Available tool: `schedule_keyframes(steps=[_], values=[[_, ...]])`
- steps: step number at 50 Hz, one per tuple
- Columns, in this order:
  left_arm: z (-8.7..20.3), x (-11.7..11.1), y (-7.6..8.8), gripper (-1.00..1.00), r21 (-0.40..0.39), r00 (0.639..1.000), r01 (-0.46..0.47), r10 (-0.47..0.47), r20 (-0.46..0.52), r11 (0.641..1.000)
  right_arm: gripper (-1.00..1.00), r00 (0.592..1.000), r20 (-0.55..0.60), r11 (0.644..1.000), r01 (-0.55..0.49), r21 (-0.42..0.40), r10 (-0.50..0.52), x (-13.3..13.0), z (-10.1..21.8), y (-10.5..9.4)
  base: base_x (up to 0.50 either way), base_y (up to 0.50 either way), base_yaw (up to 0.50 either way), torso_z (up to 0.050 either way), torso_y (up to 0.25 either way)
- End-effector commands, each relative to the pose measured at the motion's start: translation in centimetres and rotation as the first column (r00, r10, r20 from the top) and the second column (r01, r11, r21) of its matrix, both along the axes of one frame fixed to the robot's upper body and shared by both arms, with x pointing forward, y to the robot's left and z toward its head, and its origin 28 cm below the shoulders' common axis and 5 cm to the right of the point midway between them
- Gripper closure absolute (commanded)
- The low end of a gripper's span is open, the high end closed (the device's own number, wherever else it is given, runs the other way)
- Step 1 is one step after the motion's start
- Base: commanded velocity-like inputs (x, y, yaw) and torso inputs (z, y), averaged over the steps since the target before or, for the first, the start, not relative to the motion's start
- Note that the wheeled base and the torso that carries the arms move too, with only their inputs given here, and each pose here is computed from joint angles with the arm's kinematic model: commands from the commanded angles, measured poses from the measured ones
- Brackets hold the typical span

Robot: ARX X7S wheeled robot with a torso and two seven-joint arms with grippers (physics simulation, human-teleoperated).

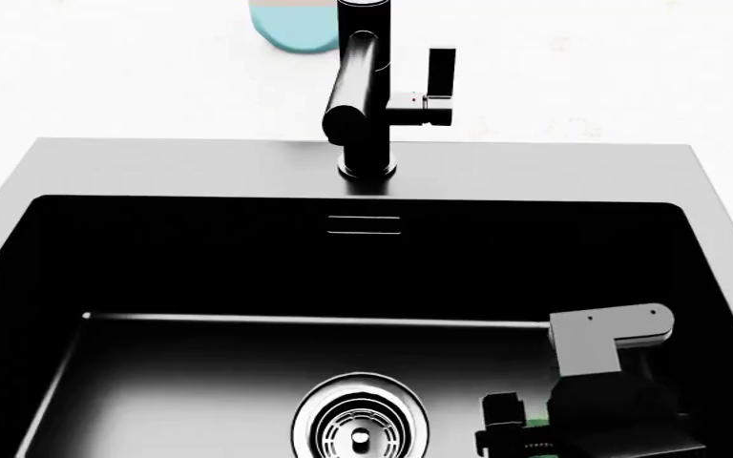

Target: Pick the pan and sponge and place them into the sink. Then turn on the water.

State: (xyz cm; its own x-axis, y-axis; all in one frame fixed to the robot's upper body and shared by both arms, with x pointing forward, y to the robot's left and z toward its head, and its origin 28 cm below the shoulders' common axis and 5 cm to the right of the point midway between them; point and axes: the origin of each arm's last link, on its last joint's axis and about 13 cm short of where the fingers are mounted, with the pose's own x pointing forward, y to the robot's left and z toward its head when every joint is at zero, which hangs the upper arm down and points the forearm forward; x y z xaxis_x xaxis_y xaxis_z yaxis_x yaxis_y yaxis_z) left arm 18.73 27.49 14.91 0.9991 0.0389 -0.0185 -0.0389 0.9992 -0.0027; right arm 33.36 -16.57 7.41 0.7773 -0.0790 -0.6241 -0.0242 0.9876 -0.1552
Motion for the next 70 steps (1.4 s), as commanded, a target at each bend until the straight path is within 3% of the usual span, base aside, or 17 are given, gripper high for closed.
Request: schedule_keyframes(steps=[1, 12, 17, 20, 21, 24, 25, 30, 32, 33, 34, 36, 37, 39, 41, 47, 70], values=[[0.1, 0.3, -0.2, -1.0, 0.003, 1.0, 0.005, -0.005, -0.002, 1.0, -1.0, 0.994, 0.106, 1.0, 0.003, 0.008, -0.004, -0.9, 3.9, -0.4, 0.0, 0.0, 0.0, 0.0, 0.0], [0.2, 0.0, 0.0, -1.0, 0.004, 1.0, 0.004, -0.004, -0.001, 1.0, -1.0, 0.955, 0.296, 0.999, -0.027, 0.041, 0.014, -3.0, 9.0, -0.3, 0.0, 0.0, 0.0, 0.0, 0.0], [0.0, 0.5, -0.3, -1.0, -0.006, 1.0, 0.009, -0.009, -0.007, 1.0, -1.0, 0.906, 0.42, 0.987, -0.112, 0.115, 0.054, -4.7, 9.1, 0.9, 0.0, 0.0, 0.0, 0.0, 0.0], [0.3, 0.5, -0.3, -1.0, 0.001, 1.0, 0.015, -0.015, -0.001, 1.0, -1.0, 0.879, 0.477, 0.99, -0.088, 0.114, 0.023, -5.5, 9.2, 1.0, 0.0, 0.0, 0.0, 0.0, 0.0], [0.3, 0.3, -0.1, -1.0, 0.006, 1.0, 0.017, -0.017, 0.001, 1.0, -1.0, 0.868, 0.497, 0.974, -0.096, 0.203, -0.018, -5.8, 9.1, 1.2, 0.0, 0.0, 0.0, 0.0, 0.0], [0.3, 0.7, -0.4, -1.0, 0.008, 1.0, 0.023, -0.023, 0.0, 1.0, -1.0, 0.859, 0.511, 0.966, -0.15, 0.211, 0.022, -6.5, 8.7, 1.4, 0.0, 0.0, 0.0, 0.0, 0.0], [0.4, 0.6, -0.4, -1.0, 0.008, 1.0, 0.027, -0.027, -0.003, 1.0, -1.0, 0.835, 0.546, 0.962, -0.204, 0.179, 0.076, -7.0, 8.7, 1.7, 0.0, 0.0, 0.0, 0.0, 0.0], [0.7, 0.4, -0.3, -1.0, 0.013, 1.0, 0.028, -0.028, 0.0, 1.0, -1.0, 0.811, 0.583, 0.973, -0.169, 0.158, 0.046, -8.2, 8.8, 1.3, 0.0, 0.0, 0.0, 0.0, 0.0], [0.7, 0.6, -0.4, -1.0, 0.012, 1.0, 0.028, -0.028, 0.0, 1.0, -1.0, 0.808, 0.588, 0.963, -0.176, 0.205, 0.023, -8.5, 8.8, 1.1, 0.0, 0.0, 0.0, 0.0, 0.0], [0.7, 0.7, -0.4, -1.0, 0.012, 1.0, 0.028, -0.028, 0.0, 1.0, -1.0, 0.794, 0.606, 0.975, -0.17, 0.143, 0.05, -8.7, 8.7, 1.0, 0.0, 0.0, 0.0, 0.0, 0.0], [0.8, 0.6, -0.3, -1.0, 0.009, 1.0, 0.026, -0.026, 0.001, 1.0, -1.0, 0.813, 0.582, 0.974, -0.131, 0.183, 0.0, -9.1, 8.6, 0.9, 0.0, 0.0, 0.0, 0.0, 0.0], [0.7, 1.0, -0.6, -1.0, 0.009, 1.0, 0.026, -0.026, 0.0, 1.0, -1.0, 0.777, 0.627, 0.969, -0.105, 0.222, -0.059, -9.4, 8.9, 0.6, 0.0, 0.0, 0.0, 0.0, 0.0], [0.6, 1.1, -0.7, -1.0, 0.009, 1.0, 0.028, -0.028, -0.002, 1.0, -1.0, 0.78, 0.626, 0.973, -0.152, 0.172, 0.011, -9.8, 8.5, 0.5, 0.0, 0.0, 0.0, 0.0, 0.0], [0.7, 1.0, -0.6, -1.0, 0.016, 1.0, 0.029, -0.029, -0.002, 0.999, -1.0, 0.821, 0.571, 0.979, -0.128, 0.156, 0.016, -10.4, 8.2, 0.4, 0.0, 0.0, 0.0, 0.0, 0.0], [0.9, 0.9, -0.4, -1.0, 0.021, 1.0, 0.025, -0.025, 0.001, 0.999, -1.0, 0.821, 0.567, 0.988, -0.134, 0.081, 0.065, -11.0, 8.0, 0.4, 0.0, 0.0, 0.0, 0.0, 0.0], [1.0, 0.6, 0.0, -1.0, 0.02, 1.0, 0.015, -0.015, 0.002, 1.0, -1.0, 0.784, 0.617, 0.985, -0.148, 0.091, 0.061, -11.5, 9.4, 0.4, 0.0, 0.0, 0.0, 0.0, 0.0], [0.7, 0.6, -0.2, -1.0, 0.021, 1.0, 0.015, -0.015, -0.004, 1.0, -1.0, 0.792, 0.608, 0.982, -0.151, 0.111, 0.053, -11.6, 8.7, 0.4, 0.0, 0.35, 0.0, 0.0, 0.0]])
